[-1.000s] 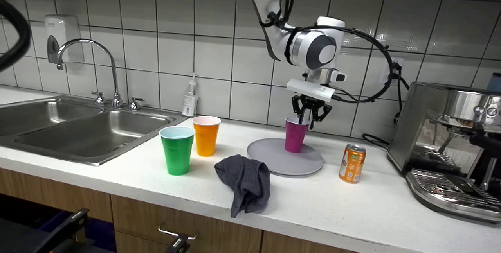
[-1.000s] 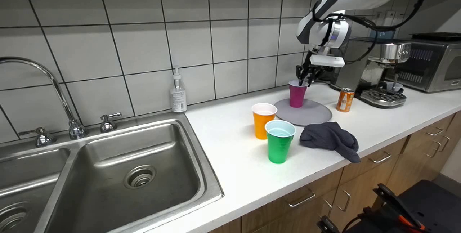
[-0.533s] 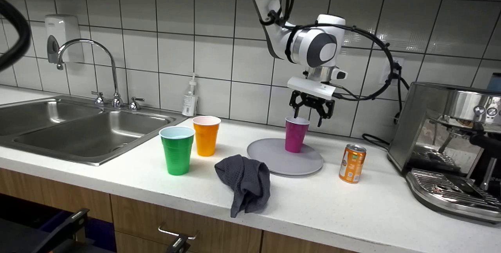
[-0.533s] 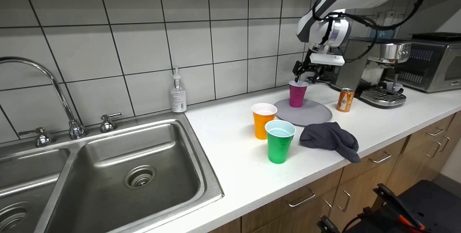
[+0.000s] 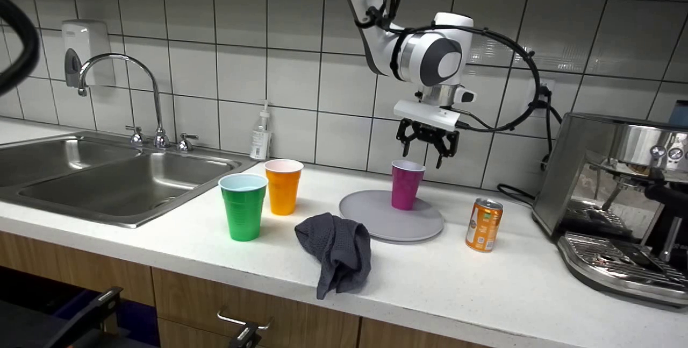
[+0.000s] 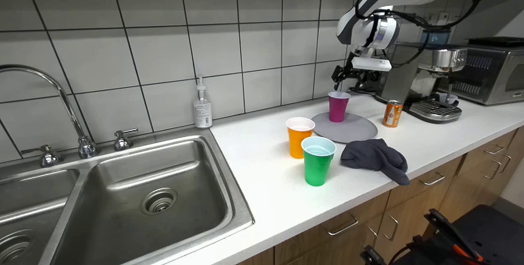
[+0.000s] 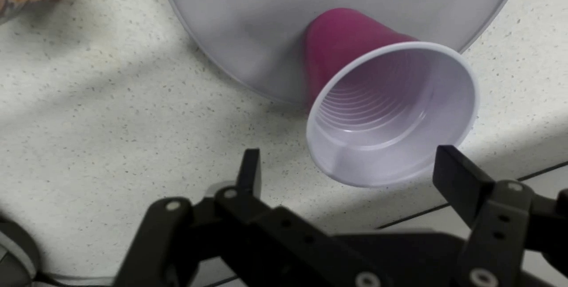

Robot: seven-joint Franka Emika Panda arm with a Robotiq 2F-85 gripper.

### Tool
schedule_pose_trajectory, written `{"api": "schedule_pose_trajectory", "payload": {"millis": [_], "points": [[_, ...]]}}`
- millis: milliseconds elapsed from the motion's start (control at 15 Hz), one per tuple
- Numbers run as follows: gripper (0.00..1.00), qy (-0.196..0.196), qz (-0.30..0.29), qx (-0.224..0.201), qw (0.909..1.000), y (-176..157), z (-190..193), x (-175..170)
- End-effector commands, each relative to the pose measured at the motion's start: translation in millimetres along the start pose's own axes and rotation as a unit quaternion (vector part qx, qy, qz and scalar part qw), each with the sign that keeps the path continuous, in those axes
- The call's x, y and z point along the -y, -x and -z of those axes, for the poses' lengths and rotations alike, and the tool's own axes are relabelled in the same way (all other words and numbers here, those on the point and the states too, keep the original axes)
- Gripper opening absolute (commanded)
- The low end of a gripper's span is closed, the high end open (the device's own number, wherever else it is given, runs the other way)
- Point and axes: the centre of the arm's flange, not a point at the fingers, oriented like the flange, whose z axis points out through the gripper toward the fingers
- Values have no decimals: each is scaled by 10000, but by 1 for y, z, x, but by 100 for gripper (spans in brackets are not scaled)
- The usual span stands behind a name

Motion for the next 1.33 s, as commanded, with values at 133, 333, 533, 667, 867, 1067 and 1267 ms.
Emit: {"api": "schedule_pose_trajectory", "payload": {"millis": [133,333,533,667,867,1067,1267], "points": [[100,8,121,-62,9999,29,24,22],[100,43,212,-92,9997,42,30,35],[100,54,340,-125,9993,57,36,48],[100,57,415,-130,9990,67,39,56],[100,76,529,-117,9985,81,44,68],[100,58,606,-74,9981,95,49,78],[100,16,711,-9,9975,110,54,87]]}}
